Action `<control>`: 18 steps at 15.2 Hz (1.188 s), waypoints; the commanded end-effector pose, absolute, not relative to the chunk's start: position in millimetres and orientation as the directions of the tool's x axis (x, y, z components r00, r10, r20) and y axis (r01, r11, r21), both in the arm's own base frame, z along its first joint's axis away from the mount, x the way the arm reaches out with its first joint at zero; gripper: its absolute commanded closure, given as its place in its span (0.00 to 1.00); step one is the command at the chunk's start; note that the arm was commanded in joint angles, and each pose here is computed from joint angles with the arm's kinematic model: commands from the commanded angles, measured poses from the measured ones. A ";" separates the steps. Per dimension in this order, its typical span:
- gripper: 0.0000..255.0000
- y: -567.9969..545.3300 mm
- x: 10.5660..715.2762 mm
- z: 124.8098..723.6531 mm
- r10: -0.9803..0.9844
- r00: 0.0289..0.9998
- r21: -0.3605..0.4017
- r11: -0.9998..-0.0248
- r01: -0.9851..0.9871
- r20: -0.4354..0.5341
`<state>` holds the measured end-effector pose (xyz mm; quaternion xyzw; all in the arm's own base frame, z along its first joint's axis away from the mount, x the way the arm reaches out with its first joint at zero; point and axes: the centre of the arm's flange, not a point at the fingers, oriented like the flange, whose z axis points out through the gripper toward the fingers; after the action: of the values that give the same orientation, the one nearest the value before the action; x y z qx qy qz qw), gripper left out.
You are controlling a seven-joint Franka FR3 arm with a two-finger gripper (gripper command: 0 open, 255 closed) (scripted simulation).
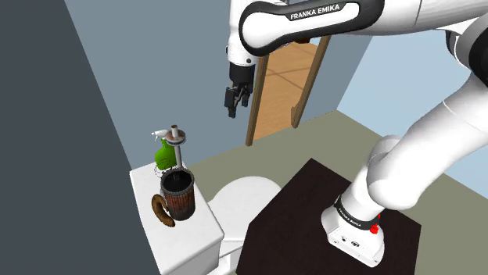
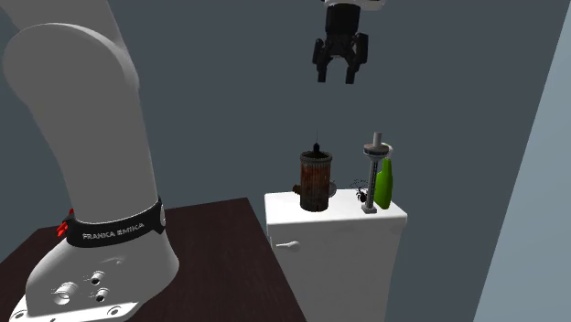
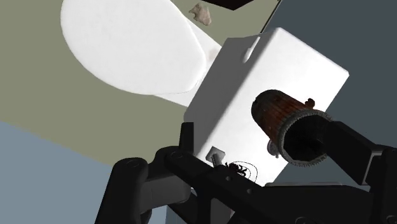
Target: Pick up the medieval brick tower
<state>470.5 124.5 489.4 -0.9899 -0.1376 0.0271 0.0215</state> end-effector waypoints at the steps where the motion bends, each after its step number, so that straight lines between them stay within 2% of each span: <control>1: 0.00 144.9 486.5 475.7 0.328 0.943 -0.046 -0.944 0.326 -0.056; 9: 0.00 229.3 532.4 416.6 0.525 0.846 -0.030 -0.851 0.525 -0.093; 18: 0.00 331.2 558.7 345.8 0.714 0.686 -0.022 -0.695 0.719 -0.137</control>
<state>556.2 319.8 356.6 -0.9239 -0.3768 0.0650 -0.0147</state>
